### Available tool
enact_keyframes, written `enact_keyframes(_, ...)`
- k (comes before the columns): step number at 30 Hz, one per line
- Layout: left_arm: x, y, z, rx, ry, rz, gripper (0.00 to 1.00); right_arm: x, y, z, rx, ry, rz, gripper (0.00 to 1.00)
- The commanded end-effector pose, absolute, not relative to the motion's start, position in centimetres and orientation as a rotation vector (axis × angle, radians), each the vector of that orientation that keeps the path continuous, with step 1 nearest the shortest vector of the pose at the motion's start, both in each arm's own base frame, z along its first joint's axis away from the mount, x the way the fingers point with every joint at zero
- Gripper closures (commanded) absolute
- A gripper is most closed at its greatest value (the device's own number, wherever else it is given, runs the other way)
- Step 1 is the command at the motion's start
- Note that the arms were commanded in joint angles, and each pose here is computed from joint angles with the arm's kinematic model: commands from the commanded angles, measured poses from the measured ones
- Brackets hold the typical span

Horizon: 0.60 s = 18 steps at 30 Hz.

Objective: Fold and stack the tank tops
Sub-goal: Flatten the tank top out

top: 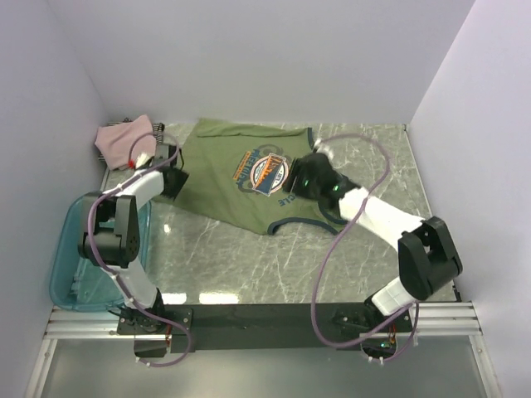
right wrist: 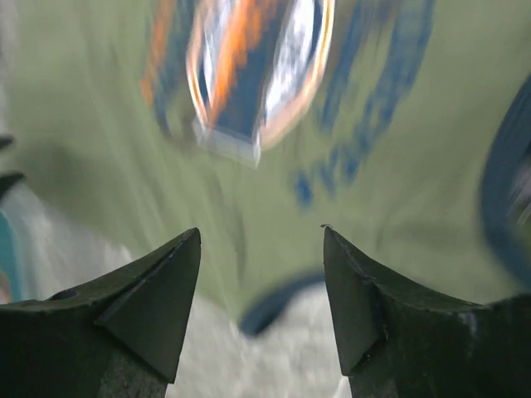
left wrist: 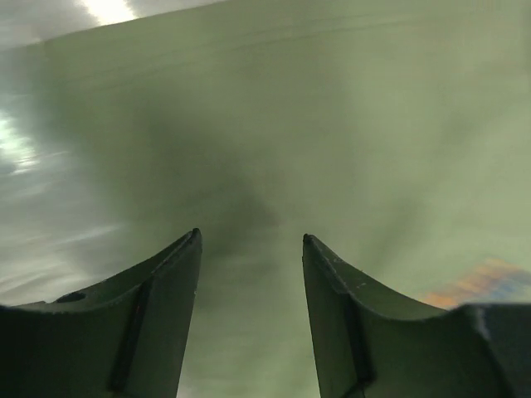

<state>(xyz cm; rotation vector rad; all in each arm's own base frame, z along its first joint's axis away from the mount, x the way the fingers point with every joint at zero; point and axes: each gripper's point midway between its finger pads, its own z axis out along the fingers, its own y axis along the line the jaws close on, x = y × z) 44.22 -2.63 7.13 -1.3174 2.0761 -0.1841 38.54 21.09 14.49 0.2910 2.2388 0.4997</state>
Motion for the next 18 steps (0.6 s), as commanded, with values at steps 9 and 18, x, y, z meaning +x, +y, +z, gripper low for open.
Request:
enact_keyframes(9, 38.9, 5.6, 5.8, -1.519, 1.963, 0.162, 0.42, 33.9, 22.0, 7.9, 0.367, 2.363, 0.428, 0.37)
enact_keyframes(18, 41.5, 2.6, 4.8, -1.401, 2.057, -0.045, 0.38, 35.6, 16.4, 8.4, 0.586, 2.284, 0.387, 0.34)
